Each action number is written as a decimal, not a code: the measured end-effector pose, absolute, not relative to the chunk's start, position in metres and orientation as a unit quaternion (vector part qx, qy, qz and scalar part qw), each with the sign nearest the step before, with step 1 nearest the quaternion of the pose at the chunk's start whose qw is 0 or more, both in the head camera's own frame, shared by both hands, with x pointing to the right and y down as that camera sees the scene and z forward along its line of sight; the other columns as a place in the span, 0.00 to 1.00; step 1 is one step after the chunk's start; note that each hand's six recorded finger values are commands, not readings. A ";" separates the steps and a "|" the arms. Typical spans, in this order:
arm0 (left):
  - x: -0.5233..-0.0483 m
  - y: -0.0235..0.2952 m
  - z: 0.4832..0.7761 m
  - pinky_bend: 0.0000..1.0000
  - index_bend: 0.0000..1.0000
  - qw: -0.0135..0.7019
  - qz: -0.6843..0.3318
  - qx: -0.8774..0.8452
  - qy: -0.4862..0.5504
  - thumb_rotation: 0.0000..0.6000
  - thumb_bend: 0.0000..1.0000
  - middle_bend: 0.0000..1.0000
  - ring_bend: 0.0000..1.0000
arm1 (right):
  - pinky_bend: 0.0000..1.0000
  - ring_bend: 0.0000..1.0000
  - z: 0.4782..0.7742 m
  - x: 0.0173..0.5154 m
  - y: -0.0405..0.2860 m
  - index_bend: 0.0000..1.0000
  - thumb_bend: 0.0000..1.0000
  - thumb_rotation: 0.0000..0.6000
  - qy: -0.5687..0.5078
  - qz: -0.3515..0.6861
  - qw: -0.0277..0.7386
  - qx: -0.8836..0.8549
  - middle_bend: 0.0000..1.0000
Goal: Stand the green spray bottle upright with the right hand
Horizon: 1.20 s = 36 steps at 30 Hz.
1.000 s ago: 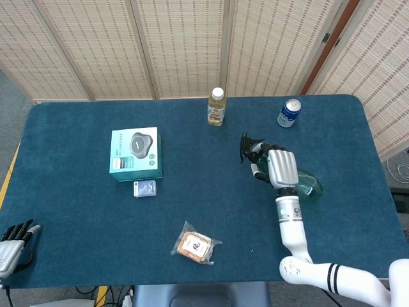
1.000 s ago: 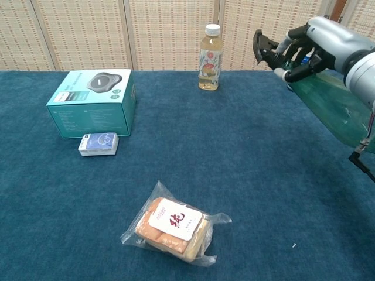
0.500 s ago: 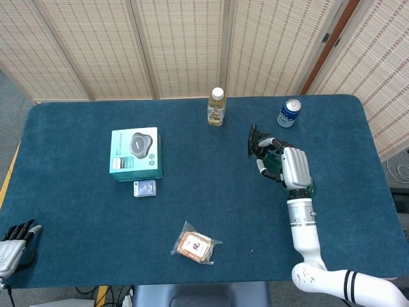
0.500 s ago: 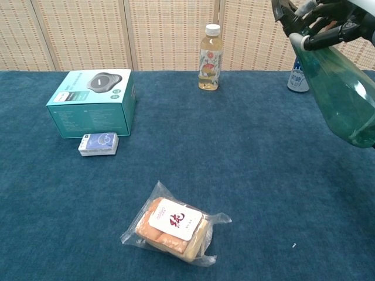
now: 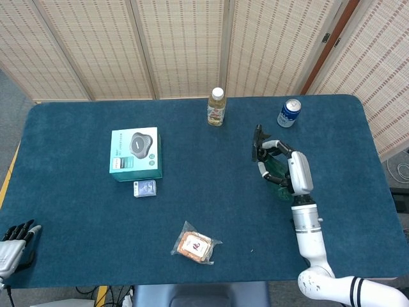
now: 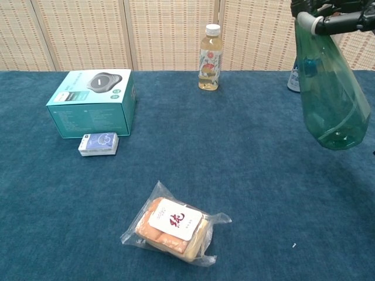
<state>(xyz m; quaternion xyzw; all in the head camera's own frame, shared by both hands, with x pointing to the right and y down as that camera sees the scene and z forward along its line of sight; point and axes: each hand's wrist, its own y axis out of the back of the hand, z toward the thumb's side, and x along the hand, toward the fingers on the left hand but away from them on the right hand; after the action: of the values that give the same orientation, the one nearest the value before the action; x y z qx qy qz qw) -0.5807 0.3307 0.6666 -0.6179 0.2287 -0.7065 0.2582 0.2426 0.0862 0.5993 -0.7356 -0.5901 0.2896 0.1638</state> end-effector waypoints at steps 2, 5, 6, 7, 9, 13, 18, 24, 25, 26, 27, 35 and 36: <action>-0.581 0.331 0.667 0.00 0.11 0.258 -0.707 -0.618 0.228 1.00 0.53 0.00 0.00 | 0.43 0.42 0.598 0.246 0.087 0.47 0.29 1.00 -0.597 0.276 0.153 -0.738 0.55; -0.580 0.333 0.668 0.00 0.11 0.257 -0.709 -0.617 0.226 1.00 0.53 0.00 0.00 | 0.43 0.42 0.598 0.251 0.090 0.47 0.29 1.00 -0.604 0.255 0.137 -0.743 0.55; -0.580 0.333 0.669 0.00 0.11 0.257 -0.709 -0.617 0.224 1.00 0.53 0.00 0.00 | 0.43 0.42 0.599 0.252 0.090 0.47 0.29 1.00 -0.605 0.248 0.131 -0.745 0.55; -0.580 0.333 0.669 0.00 0.11 0.257 -0.710 -0.617 0.223 1.00 0.53 0.00 0.00 | 0.43 0.42 0.600 0.254 0.091 0.47 0.29 1.00 -0.607 0.240 0.123 -0.748 0.55; -0.579 0.334 0.670 0.00 0.11 0.258 -0.710 -0.617 0.221 1.00 0.53 0.00 0.00 | 0.43 0.42 0.603 0.257 0.093 0.47 0.29 1.00 -0.608 0.228 0.113 -0.752 0.55; -0.578 0.334 0.671 0.00 0.11 0.258 -0.711 -0.617 0.217 1.00 0.53 0.00 0.00 | 0.43 0.42 0.614 0.262 0.097 0.47 0.29 1.00 -0.610 0.203 0.091 -0.761 0.54; -0.578 0.334 0.673 0.00 0.11 0.257 -0.712 -0.616 0.217 1.00 0.53 0.00 0.00 | 0.43 0.42 0.627 0.265 0.100 0.47 0.29 1.00 -0.611 0.177 0.063 -0.769 0.54; -0.579 0.336 0.677 0.00 0.11 0.253 -0.716 -0.615 0.212 1.00 0.53 0.00 0.00 | 0.43 0.42 0.639 0.268 0.101 0.47 0.29 1.00 -0.613 0.150 0.033 -0.775 0.54; -0.579 0.336 0.678 0.00 0.11 0.253 -0.717 -0.615 0.211 1.00 0.53 0.00 0.00 | 0.43 0.42 0.641 0.268 0.102 0.47 0.29 1.00 -0.613 0.147 0.029 -0.776 0.54; -0.578 0.336 0.678 0.00 0.11 0.254 -0.716 -0.615 0.211 1.00 0.53 0.00 0.00 | 0.43 0.42 0.643 0.269 0.102 0.47 0.29 1.00 -0.613 0.145 0.027 -0.777 0.54; -0.578 0.336 0.678 0.00 0.11 0.254 -0.716 -0.615 0.211 1.00 0.53 0.00 0.00 | 0.43 0.42 0.645 0.269 0.102 0.47 0.29 1.00 -0.613 0.143 0.024 -0.777 0.54; -0.576 0.335 0.673 0.00 0.11 0.261 -0.714 -0.614 0.211 1.00 0.53 0.00 0.00 | 0.43 0.42 0.659 0.272 0.106 0.47 0.29 1.00 -0.608 0.135 0.007 -0.782 0.54; -0.576 0.335 0.673 0.00 0.11 0.262 -0.715 -0.613 0.212 1.00 0.53 0.00 0.00 | 0.43 0.42 0.660 0.272 0.106 0.47 0.29 1.00 -0.607 0.134 0.005 -0.783 0.54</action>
<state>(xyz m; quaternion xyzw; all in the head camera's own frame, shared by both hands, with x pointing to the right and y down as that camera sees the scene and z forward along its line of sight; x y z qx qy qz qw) -0.5762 0.3353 0.6725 -0.6130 0.2118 -0.7148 0.2616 0.2720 0.1058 0.6601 -0.7835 -0.6068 0.1340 0.0054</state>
